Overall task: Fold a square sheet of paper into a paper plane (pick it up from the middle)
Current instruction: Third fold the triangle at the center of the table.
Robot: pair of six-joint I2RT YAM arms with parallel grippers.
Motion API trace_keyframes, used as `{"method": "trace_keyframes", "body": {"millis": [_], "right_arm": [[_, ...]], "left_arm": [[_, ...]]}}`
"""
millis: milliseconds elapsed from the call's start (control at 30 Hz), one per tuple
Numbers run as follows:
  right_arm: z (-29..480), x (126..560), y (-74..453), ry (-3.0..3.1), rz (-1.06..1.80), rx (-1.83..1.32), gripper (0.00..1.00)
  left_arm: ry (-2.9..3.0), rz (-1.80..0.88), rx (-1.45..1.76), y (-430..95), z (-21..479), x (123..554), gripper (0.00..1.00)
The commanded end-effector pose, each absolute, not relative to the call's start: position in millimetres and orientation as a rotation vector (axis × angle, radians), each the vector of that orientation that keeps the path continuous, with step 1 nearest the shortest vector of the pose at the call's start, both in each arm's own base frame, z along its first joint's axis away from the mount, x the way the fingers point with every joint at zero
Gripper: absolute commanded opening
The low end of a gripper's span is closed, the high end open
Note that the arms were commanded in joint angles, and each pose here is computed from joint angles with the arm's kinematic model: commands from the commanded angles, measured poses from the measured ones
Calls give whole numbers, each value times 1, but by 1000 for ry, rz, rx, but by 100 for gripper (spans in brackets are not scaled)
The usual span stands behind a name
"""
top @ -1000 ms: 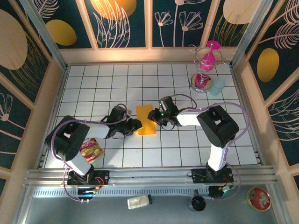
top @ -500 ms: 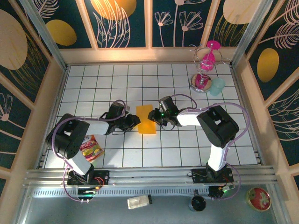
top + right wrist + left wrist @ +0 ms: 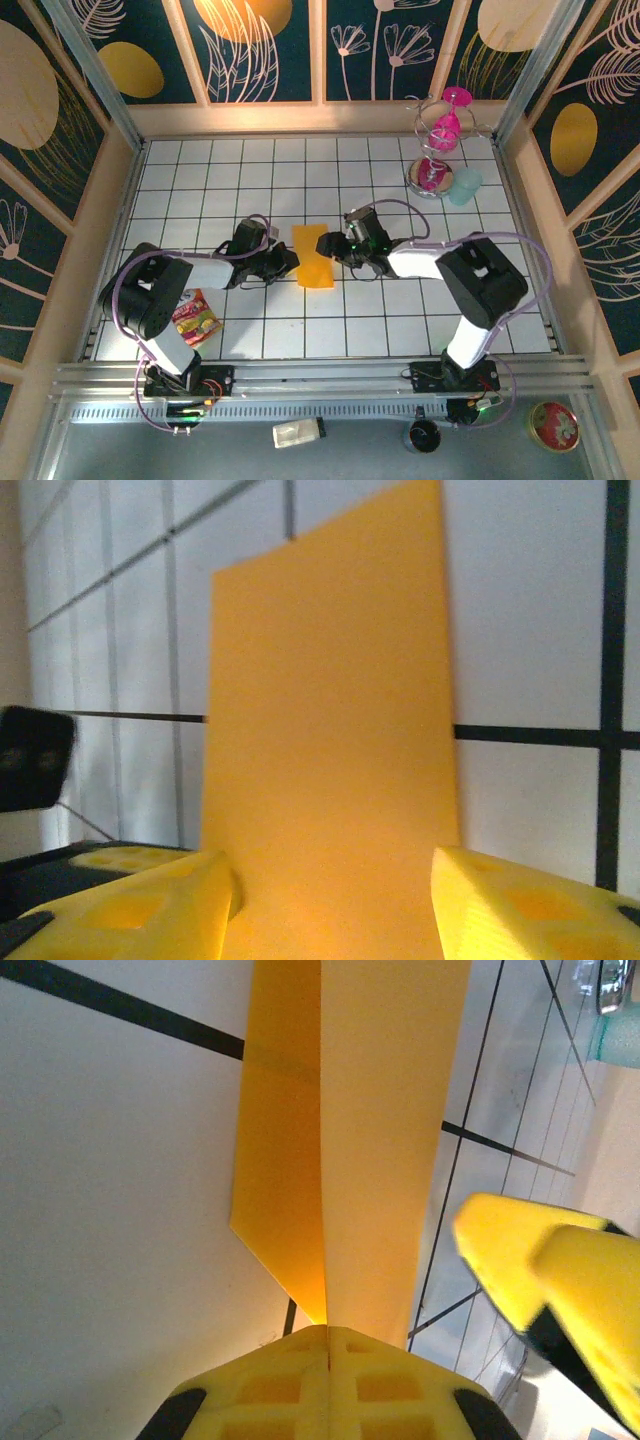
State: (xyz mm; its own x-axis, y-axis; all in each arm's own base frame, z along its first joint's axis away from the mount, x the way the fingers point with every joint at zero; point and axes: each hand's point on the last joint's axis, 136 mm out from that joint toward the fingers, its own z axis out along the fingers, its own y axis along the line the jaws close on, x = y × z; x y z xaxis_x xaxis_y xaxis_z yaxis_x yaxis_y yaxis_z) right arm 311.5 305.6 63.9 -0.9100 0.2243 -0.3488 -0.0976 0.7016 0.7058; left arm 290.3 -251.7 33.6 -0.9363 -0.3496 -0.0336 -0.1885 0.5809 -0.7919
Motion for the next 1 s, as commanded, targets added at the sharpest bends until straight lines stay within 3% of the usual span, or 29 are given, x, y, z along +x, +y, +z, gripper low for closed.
{"method": "trace_keyframes", "body": {"millis": [0, 267, 400, 967], "right_arm": [[116, 325, 306, 2254, 1017, -123, 62], [135, 290, 318, 2027, 874, -569, 64], [128, 271, 326, 1913, 745, -772, 58], [79, 231, 349, 1850, 570, -1116, 58]], "left_arm": [[2567, -1313, -460, -252, 51, 300, 2], [2547, -1366, -496, -256, 61, 301, 2], [2535, -1392, -516, -257, 62, 301, 2], [2551, -1398, -539, -258, 59, 300, 2]]}}
